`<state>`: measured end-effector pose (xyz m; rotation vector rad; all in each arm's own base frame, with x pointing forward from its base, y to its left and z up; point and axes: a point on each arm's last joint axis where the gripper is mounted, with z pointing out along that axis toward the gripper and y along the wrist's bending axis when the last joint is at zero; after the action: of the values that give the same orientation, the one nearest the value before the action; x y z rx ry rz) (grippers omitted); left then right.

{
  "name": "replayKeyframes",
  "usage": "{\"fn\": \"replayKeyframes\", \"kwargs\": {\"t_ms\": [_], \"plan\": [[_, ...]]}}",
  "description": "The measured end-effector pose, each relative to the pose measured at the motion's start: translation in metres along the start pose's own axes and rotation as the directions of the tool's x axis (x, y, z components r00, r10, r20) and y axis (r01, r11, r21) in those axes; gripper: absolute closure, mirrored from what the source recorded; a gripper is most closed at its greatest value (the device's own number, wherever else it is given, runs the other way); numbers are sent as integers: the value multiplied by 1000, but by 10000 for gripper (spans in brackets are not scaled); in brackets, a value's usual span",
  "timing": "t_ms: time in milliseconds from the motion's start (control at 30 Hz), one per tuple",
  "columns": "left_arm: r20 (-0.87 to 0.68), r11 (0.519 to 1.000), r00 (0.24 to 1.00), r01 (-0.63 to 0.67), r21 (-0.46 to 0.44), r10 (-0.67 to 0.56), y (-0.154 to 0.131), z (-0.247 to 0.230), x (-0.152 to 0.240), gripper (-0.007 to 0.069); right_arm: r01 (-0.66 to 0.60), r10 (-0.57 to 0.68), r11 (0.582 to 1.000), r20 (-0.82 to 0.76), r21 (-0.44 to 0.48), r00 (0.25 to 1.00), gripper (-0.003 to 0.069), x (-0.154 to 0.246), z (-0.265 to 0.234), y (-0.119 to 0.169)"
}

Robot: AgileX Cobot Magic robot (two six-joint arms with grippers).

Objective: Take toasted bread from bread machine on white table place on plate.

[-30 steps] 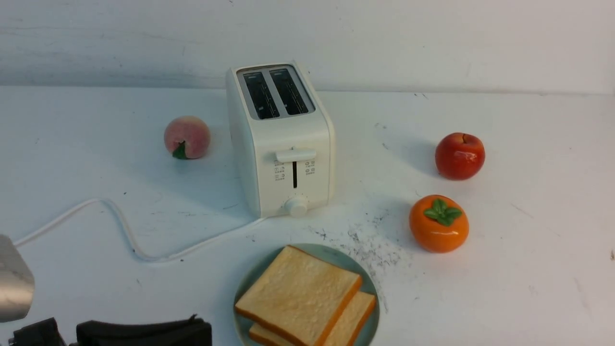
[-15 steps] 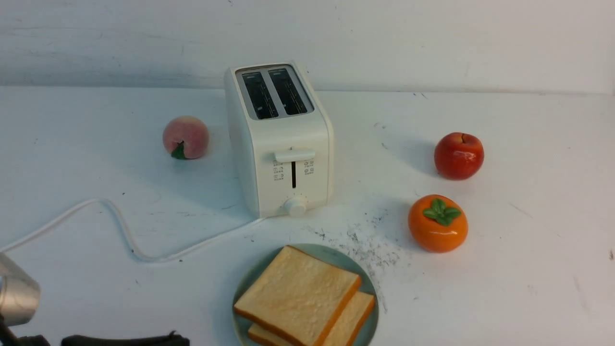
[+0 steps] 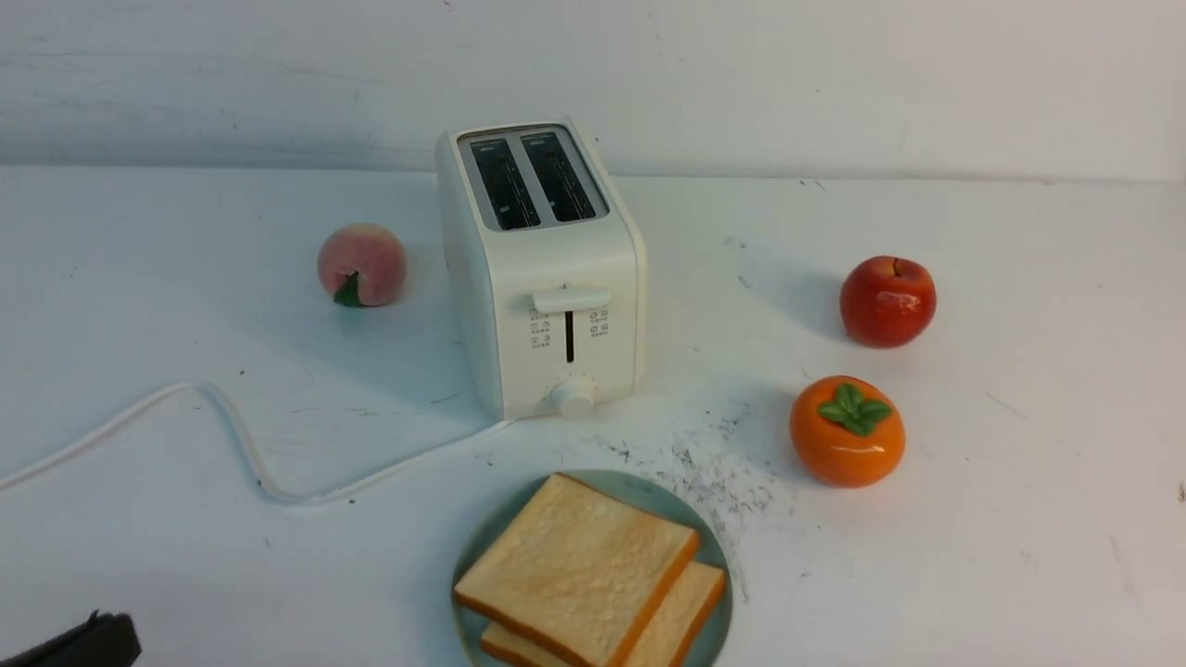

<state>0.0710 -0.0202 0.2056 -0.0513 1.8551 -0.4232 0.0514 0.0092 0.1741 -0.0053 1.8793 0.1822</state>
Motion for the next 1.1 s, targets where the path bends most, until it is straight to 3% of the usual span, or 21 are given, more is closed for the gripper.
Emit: {"fn": "replayKeyframes", "kwargs": {"t_ms": [333, 567, 1100], "plan": [[97, 994, 995, -5, -109, 15, 16, -12, 24, 626, -2, 2, 1000, -1, -1, 1000, 466, 0, 0, 0], [57, 984, 998, 40, -173, -31, 21, -12, 31, 624, -3, 3, 1000, -2, -1, 1000, 454, 0, 0, 0], [16, 979, 997, 73, -191, -71, 23, -12, 36, 622, -3, 3, 1000, -2, -1, 1000, 439, 0, 0, 0]]}}
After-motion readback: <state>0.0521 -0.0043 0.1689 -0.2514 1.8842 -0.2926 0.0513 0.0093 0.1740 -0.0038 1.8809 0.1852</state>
